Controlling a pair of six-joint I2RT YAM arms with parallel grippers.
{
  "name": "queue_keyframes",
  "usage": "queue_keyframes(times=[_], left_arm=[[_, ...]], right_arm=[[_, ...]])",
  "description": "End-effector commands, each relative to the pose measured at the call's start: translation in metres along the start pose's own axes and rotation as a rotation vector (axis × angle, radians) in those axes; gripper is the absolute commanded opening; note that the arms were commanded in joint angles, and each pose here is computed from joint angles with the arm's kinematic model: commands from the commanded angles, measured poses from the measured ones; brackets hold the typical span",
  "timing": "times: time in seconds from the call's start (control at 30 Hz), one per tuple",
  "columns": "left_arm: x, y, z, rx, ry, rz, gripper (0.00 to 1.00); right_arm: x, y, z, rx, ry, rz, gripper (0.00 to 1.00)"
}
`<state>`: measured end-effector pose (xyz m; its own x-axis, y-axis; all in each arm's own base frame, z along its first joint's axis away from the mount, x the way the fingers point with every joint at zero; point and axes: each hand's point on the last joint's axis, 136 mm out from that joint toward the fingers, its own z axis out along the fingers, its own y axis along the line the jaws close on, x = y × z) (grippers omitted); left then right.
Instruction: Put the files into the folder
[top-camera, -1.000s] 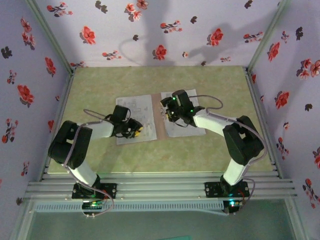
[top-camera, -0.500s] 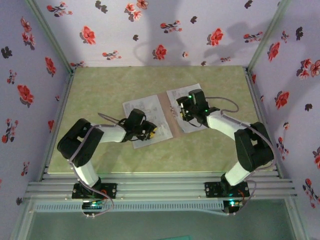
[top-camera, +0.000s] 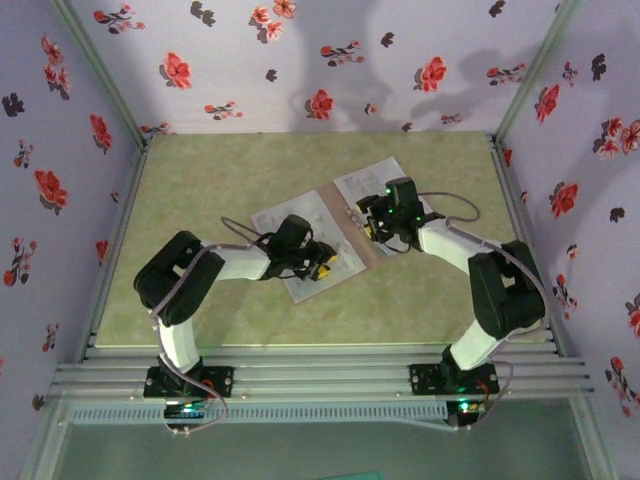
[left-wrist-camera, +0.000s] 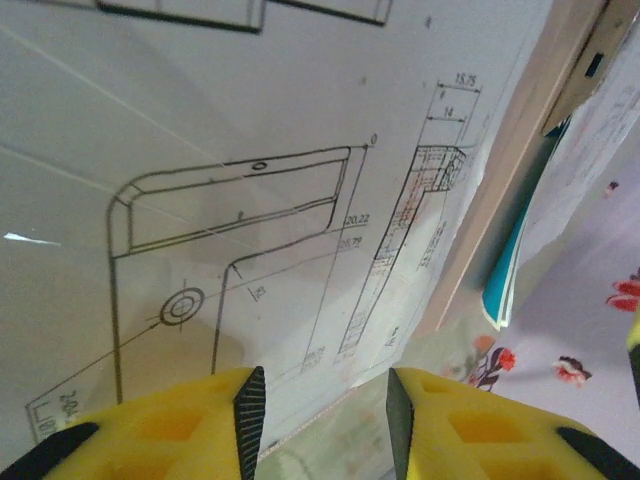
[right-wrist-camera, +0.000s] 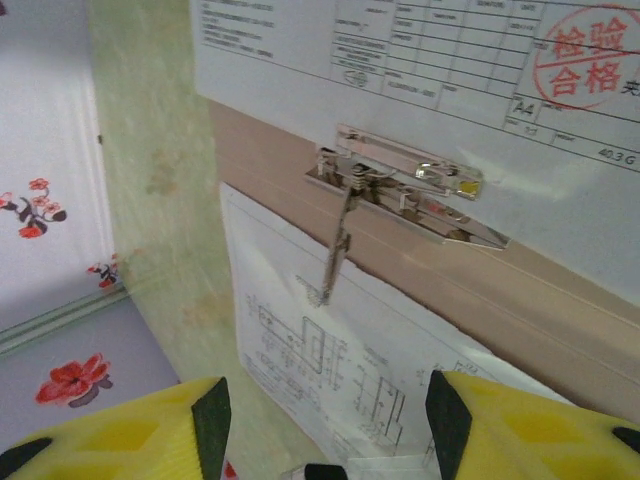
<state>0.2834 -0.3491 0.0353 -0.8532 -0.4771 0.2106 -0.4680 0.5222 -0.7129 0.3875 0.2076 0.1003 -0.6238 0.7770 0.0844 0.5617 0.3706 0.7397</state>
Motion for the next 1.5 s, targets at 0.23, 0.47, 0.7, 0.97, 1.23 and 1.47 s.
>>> queue_keyframes(times=[0.23, 0.47, 0.7, 0.97, 1.23, 1.47], left_arm=[[-0.016, -0.004, -0.053, -0.093, -0.046, 0.212, 0.43], [-0.04, 0.037, -0.064, -0.192, -0.067, 0.204, 0.39], [-0.044, 0.053, -0.059, -0.225, -0.071, 0.184, 0.35], [-0.045, 0.057, -0.058, -0.236, -0.074, 0.181, 0.34], [-0.046, 0.057, -0.057, -0.24, -0.072, 0.178, 0.33], [-0.046, 0.058, -0.057, -0.242, -0.071, 0.176, 0.32]], right_arm=[[-0.004, 0.004, 0.015, 0.033, 0.024, -0.059, 0.52], [-0.013, 0.005, 0.026, 0.044, 0.017, -0.047, 0.44], [-0.015, 0.015, 0.036, 0.032, 0.031, -0.039, 0.35], [-0.014, 0.014, 0.038, 0.026, 0.038, -0.019, 0.3], [-0.012, 0.009, 0.04, 0.034, 0.045, -0.006, 0.23], [-0.012, 0.007, 0.04, 0.045, 0.044, -0.008, 0.2]])
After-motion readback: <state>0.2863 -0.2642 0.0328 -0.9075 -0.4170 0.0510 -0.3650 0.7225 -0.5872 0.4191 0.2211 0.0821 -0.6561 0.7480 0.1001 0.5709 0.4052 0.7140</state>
